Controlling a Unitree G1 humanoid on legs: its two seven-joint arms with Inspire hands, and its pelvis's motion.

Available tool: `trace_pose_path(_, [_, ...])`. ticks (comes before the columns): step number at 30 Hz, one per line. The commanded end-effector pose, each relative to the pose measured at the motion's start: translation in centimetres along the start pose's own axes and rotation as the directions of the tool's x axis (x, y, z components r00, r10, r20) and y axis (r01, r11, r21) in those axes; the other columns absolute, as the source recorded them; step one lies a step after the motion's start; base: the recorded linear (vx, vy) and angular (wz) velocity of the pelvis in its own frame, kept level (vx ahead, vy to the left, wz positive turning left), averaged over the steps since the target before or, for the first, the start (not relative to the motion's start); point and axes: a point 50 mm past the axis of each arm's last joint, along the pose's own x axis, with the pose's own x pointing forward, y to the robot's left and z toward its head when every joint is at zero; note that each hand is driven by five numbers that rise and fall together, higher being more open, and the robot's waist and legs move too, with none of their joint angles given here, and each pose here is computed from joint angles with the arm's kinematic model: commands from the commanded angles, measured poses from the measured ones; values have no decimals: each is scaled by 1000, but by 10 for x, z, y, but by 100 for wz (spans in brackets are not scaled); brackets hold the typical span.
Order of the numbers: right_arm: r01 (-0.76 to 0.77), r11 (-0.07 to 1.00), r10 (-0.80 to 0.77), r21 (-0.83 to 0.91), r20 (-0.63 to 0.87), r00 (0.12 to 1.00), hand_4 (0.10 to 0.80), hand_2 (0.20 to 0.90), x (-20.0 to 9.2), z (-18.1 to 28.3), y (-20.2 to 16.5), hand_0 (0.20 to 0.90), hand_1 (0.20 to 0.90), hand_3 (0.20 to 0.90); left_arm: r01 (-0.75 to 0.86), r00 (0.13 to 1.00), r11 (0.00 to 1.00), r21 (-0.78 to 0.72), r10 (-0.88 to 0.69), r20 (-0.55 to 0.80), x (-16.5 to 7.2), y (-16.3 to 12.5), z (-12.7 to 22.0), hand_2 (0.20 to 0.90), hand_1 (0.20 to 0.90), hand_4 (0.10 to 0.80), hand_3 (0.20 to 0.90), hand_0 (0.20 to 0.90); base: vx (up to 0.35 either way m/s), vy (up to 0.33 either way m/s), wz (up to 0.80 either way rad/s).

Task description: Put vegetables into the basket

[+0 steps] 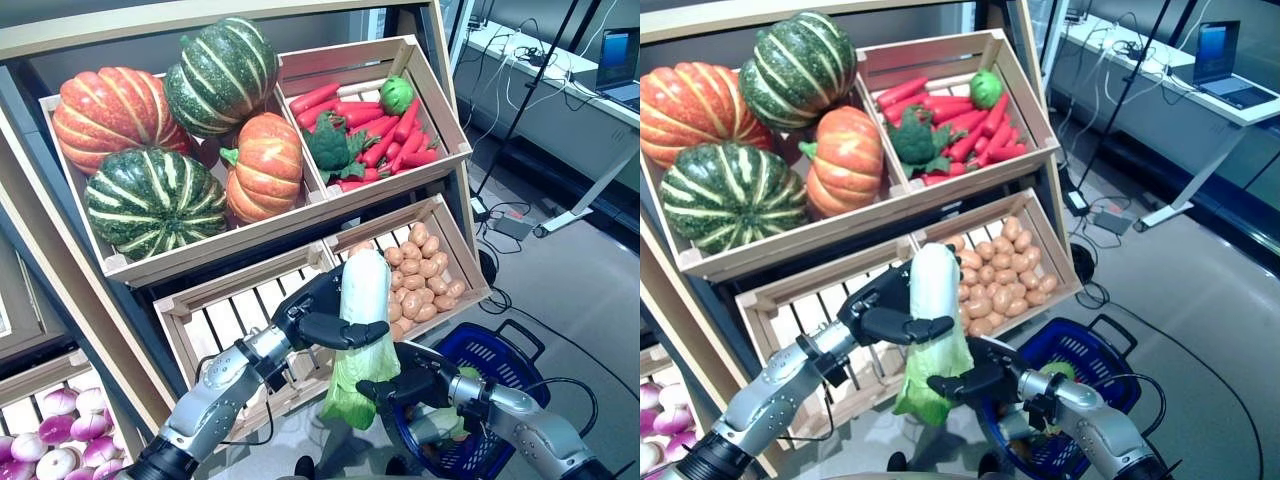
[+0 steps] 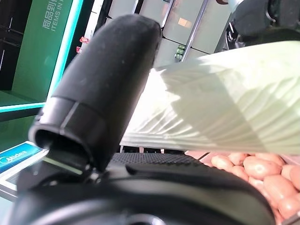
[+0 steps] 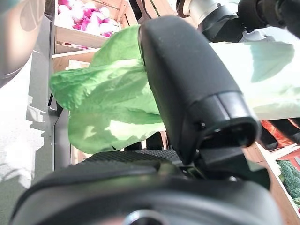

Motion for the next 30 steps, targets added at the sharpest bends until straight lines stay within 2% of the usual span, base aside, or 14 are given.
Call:
trace_pose_path(1, [-32, 997, 43, -73, 164, 985, 400, 300, 11, 38, 5, 300, 300, 300, 231, 934, 970, 72, -242, 262, 26, -35, 49, 900, 900, 800, 900, 900, 0, 0, 0])
trace_pose_path(8, [13, 999, -6, -32, 203, 979, 400, 300, 11, 41, 2, 300, 300, 300, 214, 934, 973, 82, -228, 274, 27, -33, 50, 900, 900, 800, 900, 900, -5, 0, 0])
trace_pose_path(15, [135, 983, -169, 124, 328, 929, 400, 300, 5, 51, -12, 300, 300, 300, 180, 938, 981, 71, -193, 288, 25, -28, 53, 900, 900, 800, 900, 900, 0, 0, 0])
trace_pose_path(23, [209, 877, -423, 433, 487, 764, 400, 300, -11, 57, -28, 300, 300, 300, 131, 941, 989, 60, -144, 307, 19, -22, 54, 900, 900, 800, 900, 900, -21, -1, 0])
trace_pose_path(30, [195, 782, -564, 592, 538, 627, 400, 300, -17, 57, -40, 300, 300, 300, 119, 943, 992, 48, -128, 308, 20, -21, 55, 900, 900, 800, 900, 900, -4, -2, 0])
